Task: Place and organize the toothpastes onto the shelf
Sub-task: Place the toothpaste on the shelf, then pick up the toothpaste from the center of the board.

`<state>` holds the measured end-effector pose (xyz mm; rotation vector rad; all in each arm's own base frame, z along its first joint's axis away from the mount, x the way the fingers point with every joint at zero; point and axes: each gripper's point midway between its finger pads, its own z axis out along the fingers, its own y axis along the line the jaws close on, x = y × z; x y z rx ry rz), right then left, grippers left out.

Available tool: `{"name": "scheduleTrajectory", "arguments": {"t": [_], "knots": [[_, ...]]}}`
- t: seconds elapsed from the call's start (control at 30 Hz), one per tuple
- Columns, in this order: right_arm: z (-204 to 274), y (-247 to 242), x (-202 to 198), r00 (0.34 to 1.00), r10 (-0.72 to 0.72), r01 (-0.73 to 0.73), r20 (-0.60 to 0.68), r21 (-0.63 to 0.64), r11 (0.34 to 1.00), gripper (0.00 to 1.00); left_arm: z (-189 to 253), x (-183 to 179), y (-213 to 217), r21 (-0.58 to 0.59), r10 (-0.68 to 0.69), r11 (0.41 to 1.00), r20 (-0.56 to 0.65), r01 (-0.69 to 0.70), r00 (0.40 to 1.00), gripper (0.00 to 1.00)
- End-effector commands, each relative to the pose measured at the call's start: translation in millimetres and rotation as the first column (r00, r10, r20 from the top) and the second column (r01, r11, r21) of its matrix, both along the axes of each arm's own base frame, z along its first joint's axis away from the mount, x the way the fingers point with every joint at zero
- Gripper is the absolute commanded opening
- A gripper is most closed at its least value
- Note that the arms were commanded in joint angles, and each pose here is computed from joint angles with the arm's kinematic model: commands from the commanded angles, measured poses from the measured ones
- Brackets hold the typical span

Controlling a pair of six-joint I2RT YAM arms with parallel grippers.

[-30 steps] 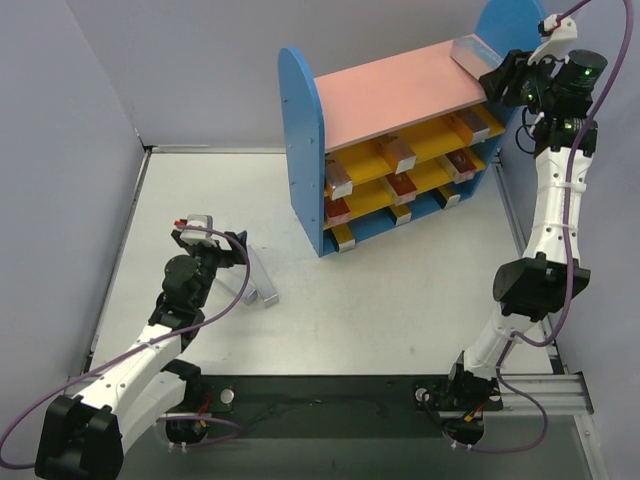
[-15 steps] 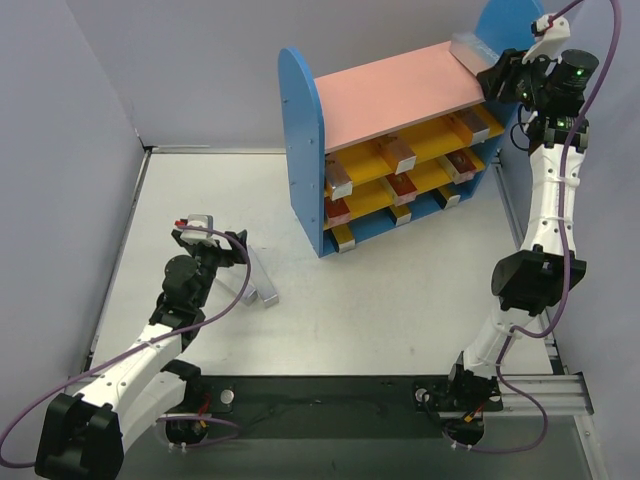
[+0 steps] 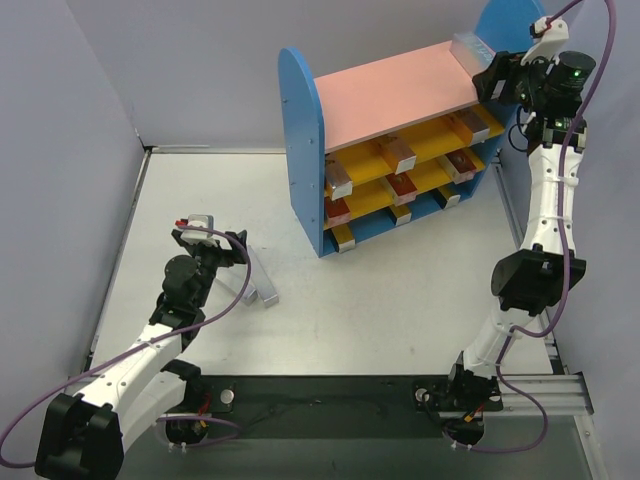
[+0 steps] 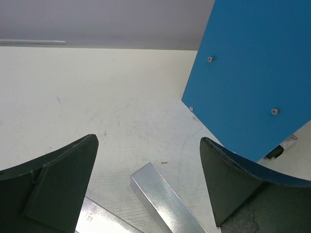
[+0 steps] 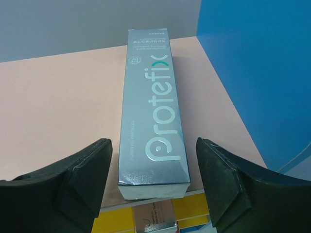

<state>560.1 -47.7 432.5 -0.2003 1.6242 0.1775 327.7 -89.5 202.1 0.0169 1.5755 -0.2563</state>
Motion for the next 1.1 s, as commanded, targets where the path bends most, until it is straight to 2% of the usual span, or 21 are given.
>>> {"name": "scheduleTrajectory", "arguments": {"t": [0.0,0.53,1.07], "knots": [[40.7,0.9,-16.6,0.994,-0.012,0.016,0.112,-0.038,0.999,0.71,19.3,-0.5,-1.2,-0.013,-0.005,1.000,0.069,0.006,0.998,0.97],[55.0,-13.8,-28.4,0.980,-0.108,0.119,0.165,-0.056,0.991,0.70,23.5,-2.3,0.5,-0.014,0.009,1.000,0.081,-0.008,0.997,0.97],[46.6,-18.9,-31.0,0.980,-0.136,0.148,0.148,-0.069,0.987,0.70,24.0,-2.5,1.8,-0.016,0.017,1.000,0.082,-0.016,0.996,0.97]]}}
